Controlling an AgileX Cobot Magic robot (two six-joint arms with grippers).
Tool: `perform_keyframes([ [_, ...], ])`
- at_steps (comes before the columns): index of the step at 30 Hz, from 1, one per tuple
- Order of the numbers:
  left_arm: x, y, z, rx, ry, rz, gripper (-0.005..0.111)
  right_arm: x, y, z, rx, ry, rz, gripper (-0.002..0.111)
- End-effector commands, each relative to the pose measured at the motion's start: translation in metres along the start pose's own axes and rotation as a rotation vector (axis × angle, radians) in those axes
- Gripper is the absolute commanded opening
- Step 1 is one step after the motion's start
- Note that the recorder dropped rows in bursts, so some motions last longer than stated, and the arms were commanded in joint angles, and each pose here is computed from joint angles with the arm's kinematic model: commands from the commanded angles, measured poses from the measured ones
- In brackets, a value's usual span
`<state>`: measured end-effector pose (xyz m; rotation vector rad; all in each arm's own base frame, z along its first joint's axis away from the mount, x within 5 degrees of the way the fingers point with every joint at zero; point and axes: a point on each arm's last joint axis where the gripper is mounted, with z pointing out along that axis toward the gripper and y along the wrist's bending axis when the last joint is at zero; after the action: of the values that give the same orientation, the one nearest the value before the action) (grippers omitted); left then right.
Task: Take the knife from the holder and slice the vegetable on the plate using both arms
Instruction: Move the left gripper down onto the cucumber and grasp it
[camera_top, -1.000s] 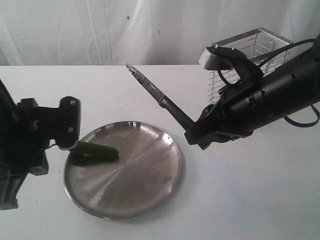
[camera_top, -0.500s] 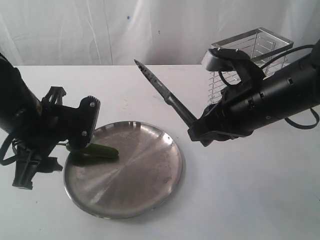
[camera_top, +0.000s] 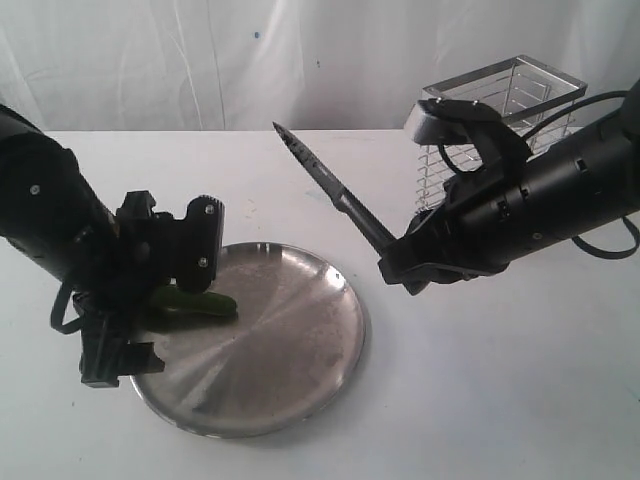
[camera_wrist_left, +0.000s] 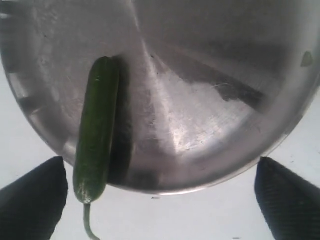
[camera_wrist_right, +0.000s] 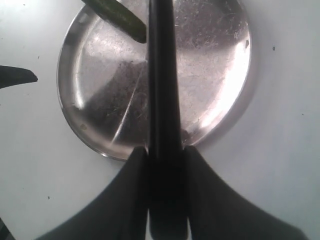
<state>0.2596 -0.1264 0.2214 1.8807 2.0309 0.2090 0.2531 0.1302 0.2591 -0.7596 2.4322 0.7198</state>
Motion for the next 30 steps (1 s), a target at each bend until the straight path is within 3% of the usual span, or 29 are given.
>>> perform_keyframes([
  [1,0.001,0.009,0.013,0.0,0.085,-0.027,0.105,0.001,0.0,0.0,0.004,-0.003,0.018,0.0],
  [10,0.007,0.053,0.032,0.008,0.125,-0.085,0.105,0.0,-0.004,0.0,0.047,-0.013,0.036,0.0],
  [17,0.007,0.056,0.057,0.085,0.08,0.005,0.105,-0.001,-0.006,0.0,0.069,-0.022,0.054,0.0],
  [30,0.006,0.057,0.076,0.074,0.071,0.047,0.105,-0.001,-0.006,0.0,0.072,-0.026,0.07,0.0],
])
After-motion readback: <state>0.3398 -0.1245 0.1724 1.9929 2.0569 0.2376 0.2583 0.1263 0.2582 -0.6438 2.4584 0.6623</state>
